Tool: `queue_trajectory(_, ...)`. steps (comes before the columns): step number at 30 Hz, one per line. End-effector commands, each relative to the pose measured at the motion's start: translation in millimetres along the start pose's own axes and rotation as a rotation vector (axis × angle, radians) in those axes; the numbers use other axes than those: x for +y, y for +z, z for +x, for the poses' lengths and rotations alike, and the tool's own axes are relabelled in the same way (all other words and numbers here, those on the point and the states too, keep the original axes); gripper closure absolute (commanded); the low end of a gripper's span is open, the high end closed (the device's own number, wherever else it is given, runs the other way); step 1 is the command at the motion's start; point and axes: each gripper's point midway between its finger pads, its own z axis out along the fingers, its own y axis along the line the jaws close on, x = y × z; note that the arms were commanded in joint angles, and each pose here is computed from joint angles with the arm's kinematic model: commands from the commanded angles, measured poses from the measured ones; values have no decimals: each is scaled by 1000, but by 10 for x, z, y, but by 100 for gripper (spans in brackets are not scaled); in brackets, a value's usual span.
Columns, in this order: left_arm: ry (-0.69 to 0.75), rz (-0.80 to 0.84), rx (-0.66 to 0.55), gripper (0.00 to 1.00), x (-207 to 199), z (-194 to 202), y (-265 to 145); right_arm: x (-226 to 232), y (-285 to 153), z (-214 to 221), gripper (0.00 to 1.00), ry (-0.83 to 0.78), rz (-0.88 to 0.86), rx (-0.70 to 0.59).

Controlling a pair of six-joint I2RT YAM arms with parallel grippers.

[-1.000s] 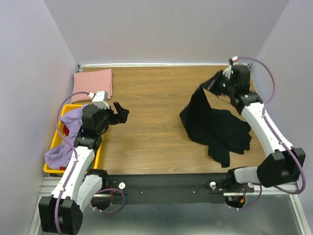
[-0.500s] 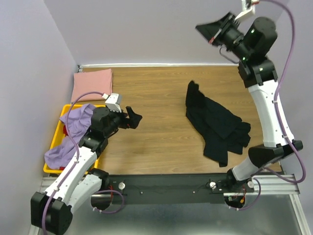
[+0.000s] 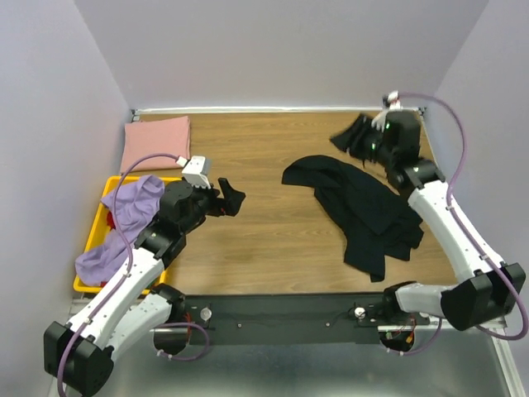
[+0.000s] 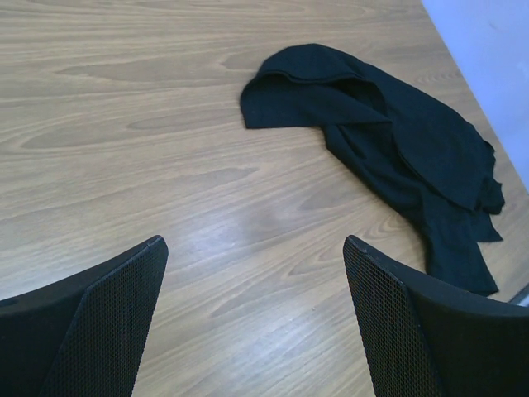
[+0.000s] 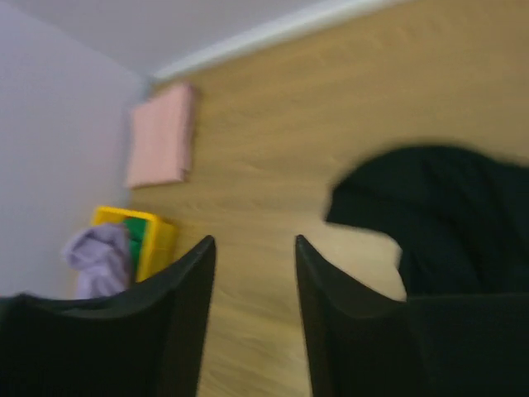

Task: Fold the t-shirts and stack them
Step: Flatten the tshirt out

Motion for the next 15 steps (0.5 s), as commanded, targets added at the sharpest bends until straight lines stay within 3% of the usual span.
queue_trajectory(1,46,-90,-51,5,125,-149,-108,-1004,-296,693,45,-27,369,80)
queue_trajectory(7,75,-143,-69,5,265,-90,-146,-1776,-769,1732,28,-32,597,323)
queue_trajectory(15,89,-135,-93,5,275,-96,-135,-2078,-976,2627,25,31,637,610)
